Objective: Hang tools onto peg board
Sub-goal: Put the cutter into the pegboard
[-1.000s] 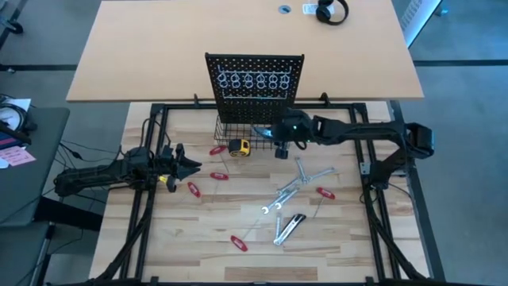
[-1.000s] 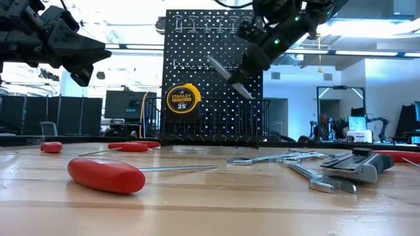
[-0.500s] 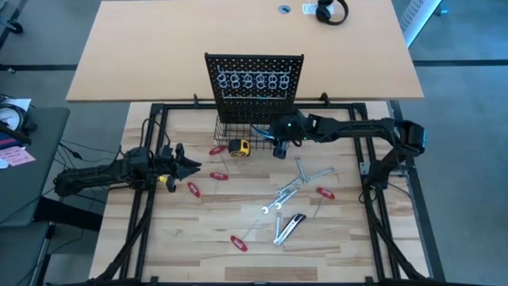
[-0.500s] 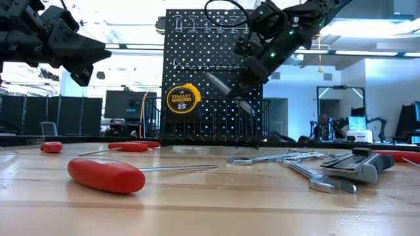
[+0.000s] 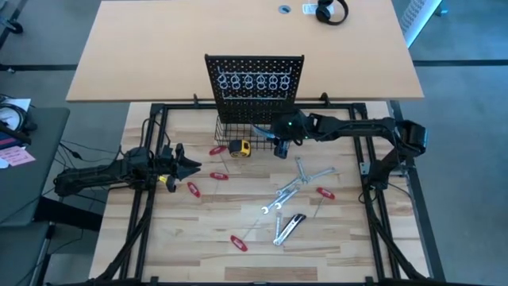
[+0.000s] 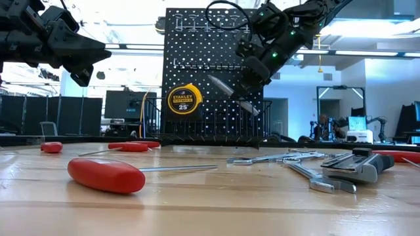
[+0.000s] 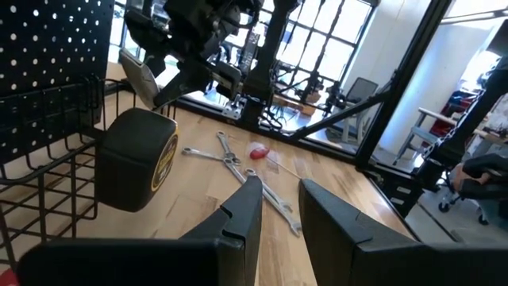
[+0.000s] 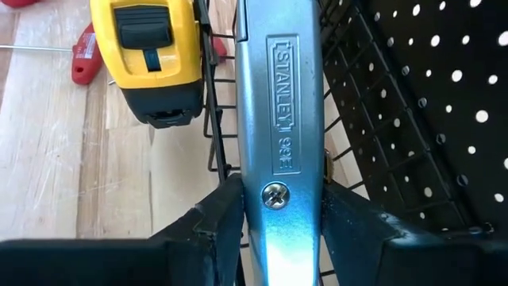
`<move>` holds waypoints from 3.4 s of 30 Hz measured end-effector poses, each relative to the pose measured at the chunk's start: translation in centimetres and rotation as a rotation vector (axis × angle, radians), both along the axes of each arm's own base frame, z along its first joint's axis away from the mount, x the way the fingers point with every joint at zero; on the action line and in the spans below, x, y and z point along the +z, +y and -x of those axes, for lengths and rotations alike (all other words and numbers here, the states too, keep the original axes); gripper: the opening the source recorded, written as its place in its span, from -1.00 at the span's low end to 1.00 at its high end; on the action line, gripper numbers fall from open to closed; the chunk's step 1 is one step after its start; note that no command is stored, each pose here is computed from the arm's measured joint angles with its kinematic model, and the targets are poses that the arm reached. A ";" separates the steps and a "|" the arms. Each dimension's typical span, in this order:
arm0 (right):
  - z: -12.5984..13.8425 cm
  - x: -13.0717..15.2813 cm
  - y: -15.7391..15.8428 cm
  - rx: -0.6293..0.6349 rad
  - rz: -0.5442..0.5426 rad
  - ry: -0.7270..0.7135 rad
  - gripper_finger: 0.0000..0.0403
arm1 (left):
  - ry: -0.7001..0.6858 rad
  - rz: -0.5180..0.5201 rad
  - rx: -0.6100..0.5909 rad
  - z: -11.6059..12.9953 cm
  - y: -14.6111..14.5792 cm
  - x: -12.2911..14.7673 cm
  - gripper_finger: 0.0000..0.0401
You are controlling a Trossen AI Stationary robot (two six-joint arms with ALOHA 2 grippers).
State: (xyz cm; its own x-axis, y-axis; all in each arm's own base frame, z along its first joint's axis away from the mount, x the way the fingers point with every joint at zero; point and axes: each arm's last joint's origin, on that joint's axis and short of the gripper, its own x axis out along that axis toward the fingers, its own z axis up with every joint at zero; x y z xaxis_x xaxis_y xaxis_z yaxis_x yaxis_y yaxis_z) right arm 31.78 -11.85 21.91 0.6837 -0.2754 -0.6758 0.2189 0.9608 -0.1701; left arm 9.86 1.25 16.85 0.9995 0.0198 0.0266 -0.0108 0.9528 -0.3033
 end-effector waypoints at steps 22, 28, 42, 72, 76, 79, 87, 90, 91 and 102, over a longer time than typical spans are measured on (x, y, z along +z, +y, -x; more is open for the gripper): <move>-0.7 3.0 -1.4 -0.036 0.032 -0.053 -0.21 | 0.000 0.002 0.000 0.0 0.0 0.0 -0.62; -0.6 3.3 -1.6 -0.043 0.026 -0.036 -0.21 | 0.000 0.002 0.000 0.0 0.0 0.0 -0.62; -0.1 4.5 -1.8 -0.058 -0.026 0.082 -0.21 | 0.000 -0.009 0.000 0.0 0.0 0.0 -0.62; -4.4 0.1 -4.3 -0.037 -0.114 0.422 -0.18 | 0.000 0.000 0.000 0.0 0.0 0.0 -0.62; -4.4 0.1 -4.2 -0.036 -0.115 0.425 -0.09 | 0.000 0.001 0.000 0.0 0.0 0.0 -0.62; -4.4 0.1 -4.3 -0.038 -0.115 0.426 0.01 | 0.000 0.002 0.000 0.0 0.0 0.0 -0.62; -4.3 0.3 -4.5 -0.023 -0.108 0.434 0.18 | 0.000 0.002 0.000 0.0 0.0 0.0 -0.62; -4.4 1.5 -4.2 -0.011 -0.091 0.409 0.18 | 0.000 -0.002 0.000 0.0 0.0 0.0 -0.62; -4.5 2.1 -4.0 -0.006 -0.080 0.395 0.18 | 0.001 -0.002 0.000 0.0 0.0 0.0 -0.62; -2.9 8.2 0.4 0.090 -0.014 0.292 0.15 | 0.000 -0.002 0.000 0.0 0.0 0.0 -0.62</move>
State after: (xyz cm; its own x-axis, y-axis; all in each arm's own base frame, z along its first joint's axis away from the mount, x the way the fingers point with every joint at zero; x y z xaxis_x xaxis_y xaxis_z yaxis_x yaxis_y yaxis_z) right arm 34.68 -11.47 30.11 0.4812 -0.2119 -0.8506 0.0770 0.9768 -0.1997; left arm 9.87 1.25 16.85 0.9995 0.0198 0.0262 -0.0110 0.9535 -0.3013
